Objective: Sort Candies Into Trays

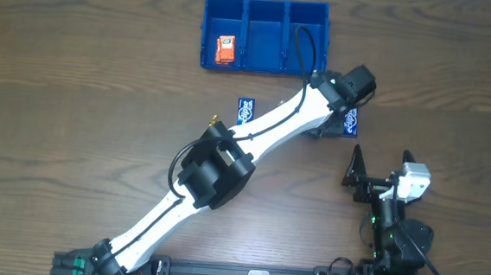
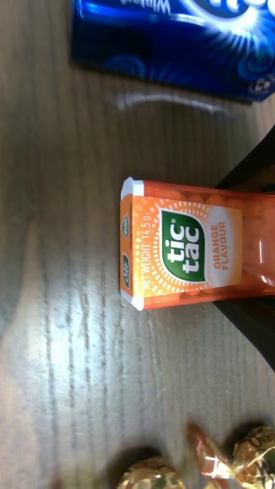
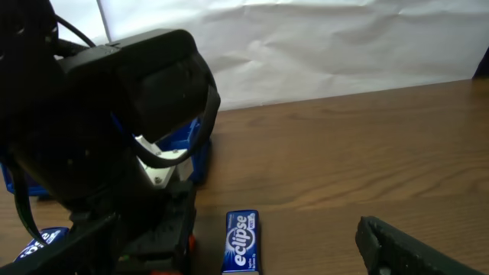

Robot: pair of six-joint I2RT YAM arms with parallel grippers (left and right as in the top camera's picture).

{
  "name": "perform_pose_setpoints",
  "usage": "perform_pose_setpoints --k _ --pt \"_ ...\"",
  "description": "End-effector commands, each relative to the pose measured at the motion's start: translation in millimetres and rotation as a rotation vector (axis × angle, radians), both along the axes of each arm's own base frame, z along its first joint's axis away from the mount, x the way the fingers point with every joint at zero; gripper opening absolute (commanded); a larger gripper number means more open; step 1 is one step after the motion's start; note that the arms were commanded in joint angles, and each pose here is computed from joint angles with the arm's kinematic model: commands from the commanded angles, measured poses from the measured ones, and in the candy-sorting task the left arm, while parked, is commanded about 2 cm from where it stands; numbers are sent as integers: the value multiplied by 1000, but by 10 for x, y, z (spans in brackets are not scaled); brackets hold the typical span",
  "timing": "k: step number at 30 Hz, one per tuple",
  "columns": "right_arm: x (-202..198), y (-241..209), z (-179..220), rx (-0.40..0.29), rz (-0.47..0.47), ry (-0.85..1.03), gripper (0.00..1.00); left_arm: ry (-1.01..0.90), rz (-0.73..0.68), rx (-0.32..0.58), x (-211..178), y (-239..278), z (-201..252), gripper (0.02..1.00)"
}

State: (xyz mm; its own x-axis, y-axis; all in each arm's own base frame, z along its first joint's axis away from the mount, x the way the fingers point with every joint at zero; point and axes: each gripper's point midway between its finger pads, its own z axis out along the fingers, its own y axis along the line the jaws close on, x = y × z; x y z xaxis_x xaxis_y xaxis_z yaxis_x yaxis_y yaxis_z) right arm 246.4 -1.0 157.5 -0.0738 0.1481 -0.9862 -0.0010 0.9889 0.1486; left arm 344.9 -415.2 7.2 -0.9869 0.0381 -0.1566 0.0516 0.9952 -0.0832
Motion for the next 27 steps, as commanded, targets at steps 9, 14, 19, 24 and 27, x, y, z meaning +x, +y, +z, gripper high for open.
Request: perform_pose_setpoints --k 9,14,19,24,27 --pt "-5 2 -4 6 1 2 998 -317 83 -18 1003 833 1480 336" --pt "-5 2 -4 6 1 2 998 -405 130 -15 1364 1542 2015 332" --pt "-5 2 -4 6 1 2 998 -376 153 0 1606 2060 1950 332" --pt "-5 2 -4 6 1 2 998 -318 146 23 1685 2324 1671 329" --pt "-5 2 -4 6 1 2 998 -311 128 29 1703 2320 1580 334"
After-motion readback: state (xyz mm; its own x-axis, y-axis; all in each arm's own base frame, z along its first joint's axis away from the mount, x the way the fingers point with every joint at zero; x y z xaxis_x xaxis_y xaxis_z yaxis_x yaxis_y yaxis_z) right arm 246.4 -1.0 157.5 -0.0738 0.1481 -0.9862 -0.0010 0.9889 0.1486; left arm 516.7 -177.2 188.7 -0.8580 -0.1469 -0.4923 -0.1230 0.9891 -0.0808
